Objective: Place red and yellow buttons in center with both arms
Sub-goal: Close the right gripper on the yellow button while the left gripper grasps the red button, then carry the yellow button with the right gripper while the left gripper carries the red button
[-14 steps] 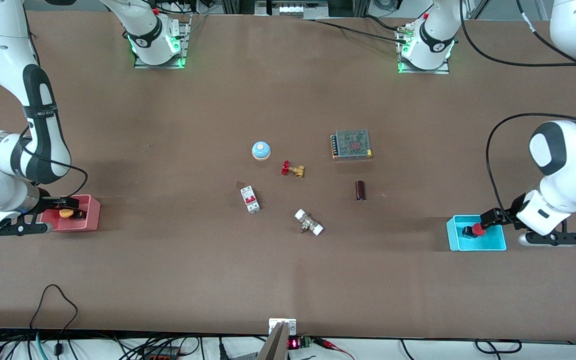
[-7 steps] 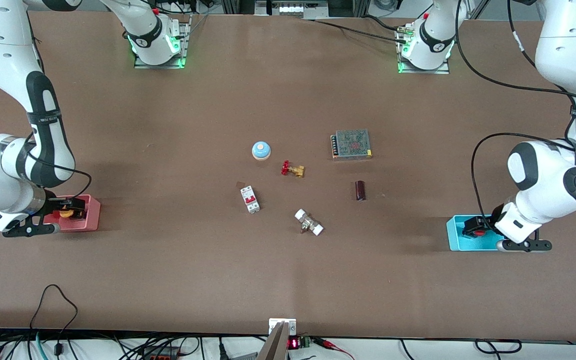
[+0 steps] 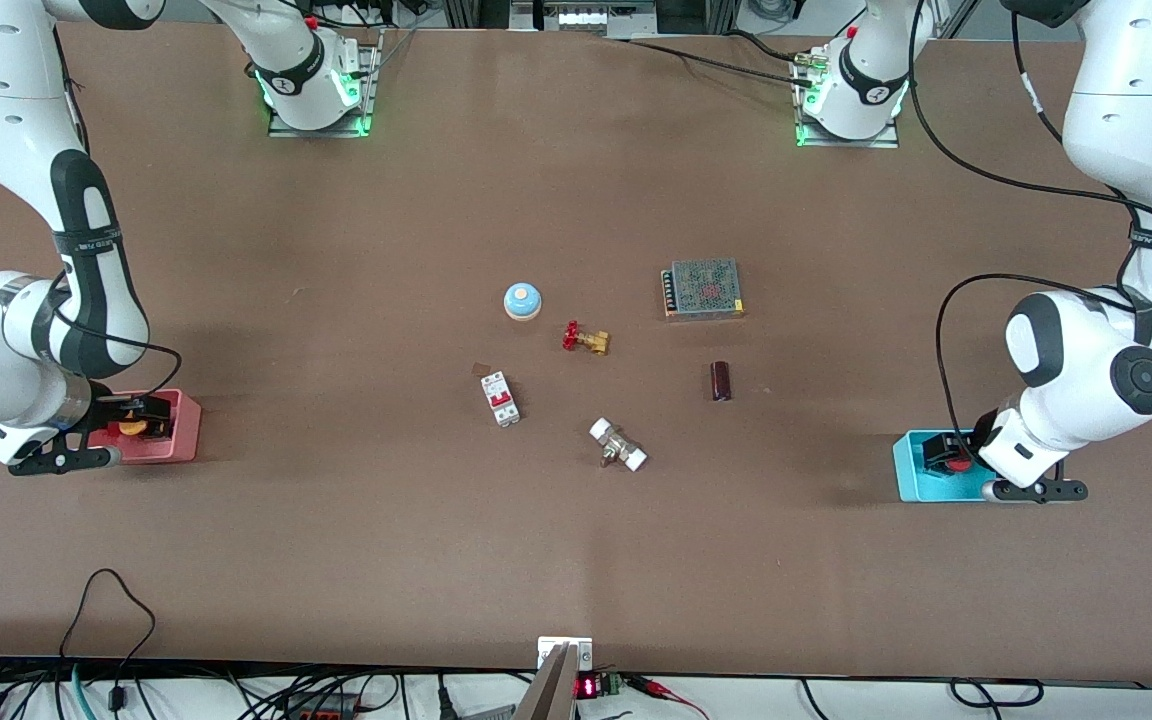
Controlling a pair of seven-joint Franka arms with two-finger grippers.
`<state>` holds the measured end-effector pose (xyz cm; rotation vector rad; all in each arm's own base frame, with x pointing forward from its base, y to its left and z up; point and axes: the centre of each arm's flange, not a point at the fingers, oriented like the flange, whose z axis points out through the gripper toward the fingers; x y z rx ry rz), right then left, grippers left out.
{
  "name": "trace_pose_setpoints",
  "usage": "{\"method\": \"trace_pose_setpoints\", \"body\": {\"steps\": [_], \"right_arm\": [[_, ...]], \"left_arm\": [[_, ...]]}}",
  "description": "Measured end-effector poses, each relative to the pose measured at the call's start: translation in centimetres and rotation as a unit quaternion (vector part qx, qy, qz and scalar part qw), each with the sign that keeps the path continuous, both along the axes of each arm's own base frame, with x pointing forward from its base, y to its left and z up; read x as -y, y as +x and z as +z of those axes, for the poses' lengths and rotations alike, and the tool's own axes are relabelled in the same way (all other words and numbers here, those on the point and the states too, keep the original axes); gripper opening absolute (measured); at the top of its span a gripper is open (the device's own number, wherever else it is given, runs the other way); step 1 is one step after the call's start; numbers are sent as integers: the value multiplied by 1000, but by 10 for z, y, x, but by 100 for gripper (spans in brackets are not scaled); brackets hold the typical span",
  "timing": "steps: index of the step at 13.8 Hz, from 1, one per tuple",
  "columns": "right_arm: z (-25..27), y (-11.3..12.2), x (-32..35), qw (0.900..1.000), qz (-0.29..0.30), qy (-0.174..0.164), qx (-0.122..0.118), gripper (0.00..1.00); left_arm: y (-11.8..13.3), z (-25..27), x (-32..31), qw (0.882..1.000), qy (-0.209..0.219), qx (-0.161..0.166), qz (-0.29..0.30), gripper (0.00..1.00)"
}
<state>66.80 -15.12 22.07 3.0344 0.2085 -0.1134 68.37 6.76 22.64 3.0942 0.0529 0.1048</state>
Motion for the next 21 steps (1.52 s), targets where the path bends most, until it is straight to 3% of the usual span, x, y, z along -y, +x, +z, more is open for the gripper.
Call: {"method": "trace_pose_setpoints", "body": {"steps": [1,4,5,11,14,15,21], "right_arm": [[-1,0,0,1000,0,0,0,93],[2,3,-2,1000,-10,11,8,83],[3,3,-2,1000,-10,13,9,83],[5,6,-4,1000,-9,13,12,78],[5,6,-4,1000,-10,14,12,46],[5,6,-4,1000,-10,14,12,41],[17,7,-5,1000,-8,20,-2,37]], "left_arm": [[-1,-1,0,1000,0,-4,0,74],[-1,2,0,1000,-1,-7,0,45],[-1,4,0,1000,0,-6,0,42],[6,64,1,1000,4,8,-3,41],[2,108,14,1000,5,8,-14,41],[-1,119,24,1000,4,5,-18,41],[-10,118,142,999,-5,-19,28,41]]}}
